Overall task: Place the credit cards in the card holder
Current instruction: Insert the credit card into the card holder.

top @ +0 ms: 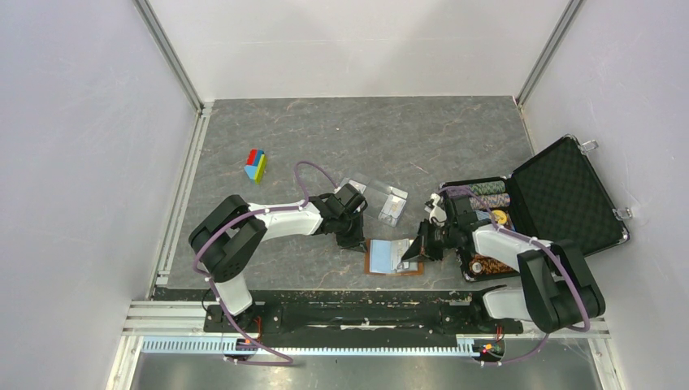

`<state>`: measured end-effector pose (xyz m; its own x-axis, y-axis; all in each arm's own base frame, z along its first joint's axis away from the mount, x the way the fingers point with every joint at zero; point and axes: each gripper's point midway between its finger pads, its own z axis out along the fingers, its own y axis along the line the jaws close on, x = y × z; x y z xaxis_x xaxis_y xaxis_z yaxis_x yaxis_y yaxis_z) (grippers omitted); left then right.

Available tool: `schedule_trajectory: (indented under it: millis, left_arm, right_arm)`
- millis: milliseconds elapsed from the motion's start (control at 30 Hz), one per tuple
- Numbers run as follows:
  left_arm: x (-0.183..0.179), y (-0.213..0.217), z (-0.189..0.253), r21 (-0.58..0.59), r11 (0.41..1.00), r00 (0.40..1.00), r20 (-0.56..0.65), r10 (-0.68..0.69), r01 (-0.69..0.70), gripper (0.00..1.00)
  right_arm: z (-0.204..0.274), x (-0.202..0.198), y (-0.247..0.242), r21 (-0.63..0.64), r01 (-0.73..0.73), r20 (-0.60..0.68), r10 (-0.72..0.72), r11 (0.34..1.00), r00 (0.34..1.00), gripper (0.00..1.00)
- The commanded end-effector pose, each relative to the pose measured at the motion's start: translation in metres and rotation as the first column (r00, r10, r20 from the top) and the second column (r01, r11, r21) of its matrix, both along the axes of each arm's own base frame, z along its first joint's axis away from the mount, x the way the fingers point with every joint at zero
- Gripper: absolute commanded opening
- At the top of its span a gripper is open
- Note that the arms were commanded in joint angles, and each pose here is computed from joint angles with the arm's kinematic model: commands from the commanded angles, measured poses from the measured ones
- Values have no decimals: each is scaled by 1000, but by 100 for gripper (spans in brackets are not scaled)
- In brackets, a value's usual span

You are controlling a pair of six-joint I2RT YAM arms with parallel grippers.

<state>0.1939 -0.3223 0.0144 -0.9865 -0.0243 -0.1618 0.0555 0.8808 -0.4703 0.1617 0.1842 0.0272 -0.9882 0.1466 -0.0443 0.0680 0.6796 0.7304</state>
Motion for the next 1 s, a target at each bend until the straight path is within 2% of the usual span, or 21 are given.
schedule_trajectory:
  millis: [0,733,967]
  left_arm:
    - [-4,3,-9,42,999,1000,-15,-9,9,2]
    - [-4,2,-10,42,999,1000,-16,-11,12,2]
    - [-4,3,-10,45,999,1000,-16,-9,10,2]
  right_arm:
    - [-5,3,1,5,-24,38,24,1000,999,0]
    - [-15,-16,3,50,-24,-32,26,998,999,0]
    - [-9,4,-11,-64,54,43,-51,996,998,0]
